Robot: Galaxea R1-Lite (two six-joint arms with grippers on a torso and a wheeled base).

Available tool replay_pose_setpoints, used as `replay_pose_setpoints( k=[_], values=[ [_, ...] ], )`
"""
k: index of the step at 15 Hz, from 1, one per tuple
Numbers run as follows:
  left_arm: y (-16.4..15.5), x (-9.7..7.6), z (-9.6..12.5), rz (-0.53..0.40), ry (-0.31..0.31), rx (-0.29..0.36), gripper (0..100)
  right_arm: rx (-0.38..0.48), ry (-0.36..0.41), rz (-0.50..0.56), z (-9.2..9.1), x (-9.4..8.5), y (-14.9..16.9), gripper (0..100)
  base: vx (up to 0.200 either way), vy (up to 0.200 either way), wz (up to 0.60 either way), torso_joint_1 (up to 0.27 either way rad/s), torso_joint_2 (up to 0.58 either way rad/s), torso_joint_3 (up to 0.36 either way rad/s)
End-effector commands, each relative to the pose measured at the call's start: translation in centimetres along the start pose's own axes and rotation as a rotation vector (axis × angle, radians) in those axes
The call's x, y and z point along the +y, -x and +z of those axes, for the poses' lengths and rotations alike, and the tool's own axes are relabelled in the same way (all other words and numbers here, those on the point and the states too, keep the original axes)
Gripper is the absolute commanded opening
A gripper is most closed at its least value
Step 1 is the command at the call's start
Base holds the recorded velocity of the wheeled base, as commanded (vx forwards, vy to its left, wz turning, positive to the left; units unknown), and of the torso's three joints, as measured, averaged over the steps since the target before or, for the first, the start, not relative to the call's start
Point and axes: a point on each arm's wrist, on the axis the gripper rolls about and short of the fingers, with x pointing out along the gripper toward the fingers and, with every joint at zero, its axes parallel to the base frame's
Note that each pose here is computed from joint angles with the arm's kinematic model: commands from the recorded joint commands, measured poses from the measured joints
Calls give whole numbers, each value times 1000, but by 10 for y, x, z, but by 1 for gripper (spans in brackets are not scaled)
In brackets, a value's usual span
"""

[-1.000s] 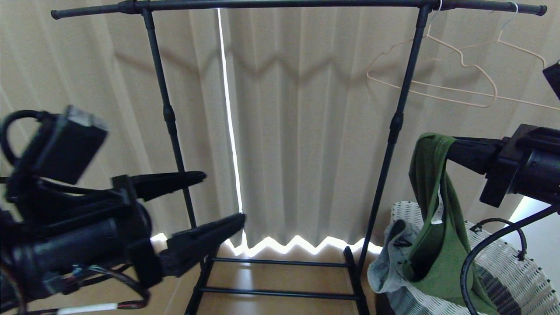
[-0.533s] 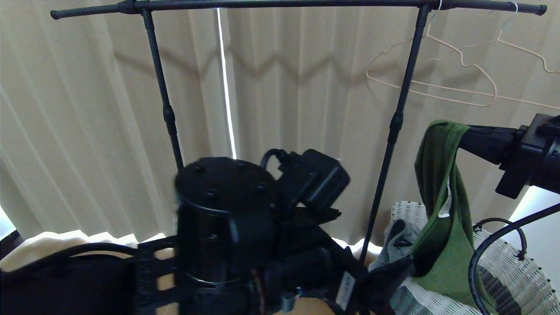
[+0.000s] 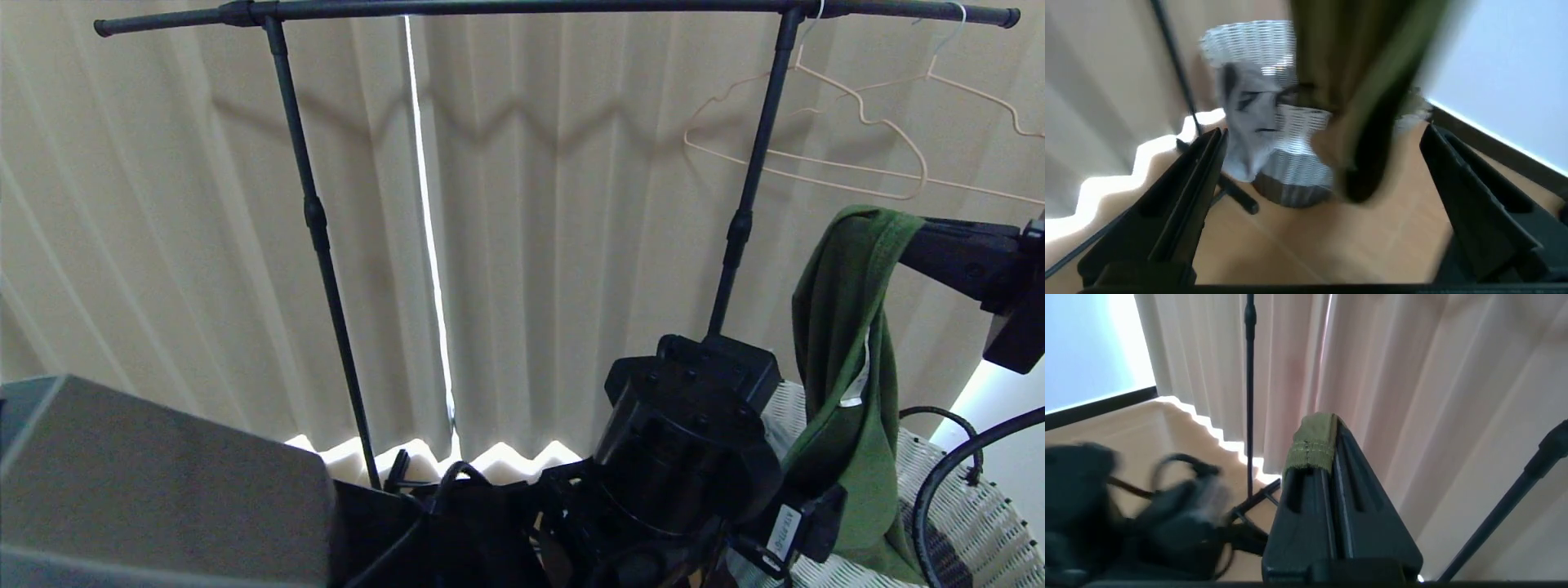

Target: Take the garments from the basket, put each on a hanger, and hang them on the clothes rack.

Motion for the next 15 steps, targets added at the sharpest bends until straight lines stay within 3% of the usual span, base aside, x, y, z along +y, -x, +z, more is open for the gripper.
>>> replay_pose_setpoints(
  k=[1,4,7,8,13,15],
  values=[
    [-14,5,-10,19,6,15,100,-8,2,1,1,1,2,0,0,0,0,0,0,0],
    [-24,15,-12,34,17,-17,100,-5,1,1,0,1,2,0,0,0,0,0,0,0],
    [-29,24,-17,56,21,-7,100,-5,1,1,0,1,2,0,0,0,0,0,0,0],
    [-29,25,-17,57,21,-7,0,-5,1,1,0,1,2,0,0,0,0,0,0,0],
    [-25,30,-26,72,10,28,0,-11,3,0,2,1,4,0,0,0,0,0,0,0],
    [-19,31,-30,104,-11,8,0,-8,2,0,1,1,3,0,0,0,0,0,0,0]
  ],
)
